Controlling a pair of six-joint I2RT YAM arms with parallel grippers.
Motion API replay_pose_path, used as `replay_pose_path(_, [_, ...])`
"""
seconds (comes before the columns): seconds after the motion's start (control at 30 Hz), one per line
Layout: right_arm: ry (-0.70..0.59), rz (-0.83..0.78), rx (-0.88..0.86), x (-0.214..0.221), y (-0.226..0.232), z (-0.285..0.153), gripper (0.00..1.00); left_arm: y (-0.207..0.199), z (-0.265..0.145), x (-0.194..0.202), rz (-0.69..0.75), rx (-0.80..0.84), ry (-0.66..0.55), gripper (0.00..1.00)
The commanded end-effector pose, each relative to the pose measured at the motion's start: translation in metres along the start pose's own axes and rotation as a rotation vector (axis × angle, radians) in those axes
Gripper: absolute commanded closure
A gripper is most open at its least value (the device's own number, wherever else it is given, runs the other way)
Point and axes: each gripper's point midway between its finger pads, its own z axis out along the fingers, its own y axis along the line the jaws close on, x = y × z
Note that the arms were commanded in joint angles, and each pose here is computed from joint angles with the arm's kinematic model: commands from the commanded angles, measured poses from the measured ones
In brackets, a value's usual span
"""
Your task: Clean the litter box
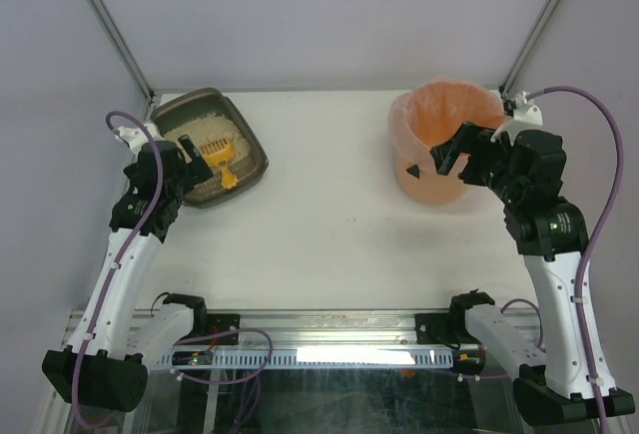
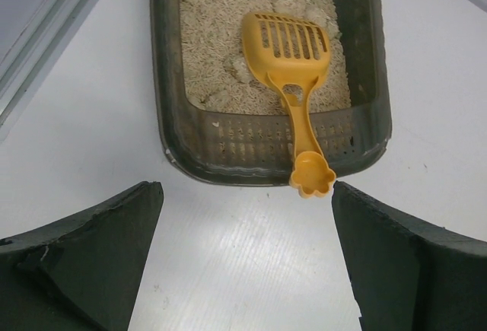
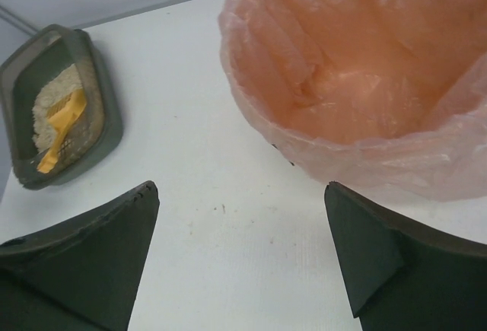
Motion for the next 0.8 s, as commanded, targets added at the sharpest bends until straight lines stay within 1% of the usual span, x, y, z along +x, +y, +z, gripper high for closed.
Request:
replay_pose_path(0.0, [0.036, -0.014, -0.165, -0.009, 0.038, 0.000, 0.08, 0.008, -0.002, -0.027, -0.071, -0.049, -0.068, 0.01])
replay_pose_path(0.1, [0.056, -0.033, -0.194, -0.008, 0.058, 0.004, 0.09, 0.015, 0.007, -0.022, -0.083, -0.090, -0.052, 0.01])
replay_pose_path(0.2, [0.077, -0.073, -0.227, -0.002, 0.086, 0.011, 0.10, 0.023, 0.018, -0.016, -0.113, -0.123, -0.026, 0.01])
replay_pose_path(0.33, [0.116, -0.138, -0.302, 0.014, 0.140, 0.025, 0.11, 0.031, 0.024, -0.020, -0.146, -0.158, -0.045, 0.02])
replay_pose_path(0.47, [0.153, -0.209, -0.372, 0.040, 0.200, 0.049, 0.12, 0.034, 0.018, -0.026, -0.124, -0.153, -0.079, 0.01])
replay_pose_path(0.63, [0.182, -0.213, -0.458, 0.078, 0.264, 0.100, 0.12, 0.028, 0.014, -0.011, -0.080, -0.074, -0.049, 0.02])
replay_pose_path(0.77, [0.204, -0.164, -0.447, 0.112, 0.296, 0.160, 0.11, 0.031, 0.018, 0.010, -0.037, -0.062, 0.002, 0.04])
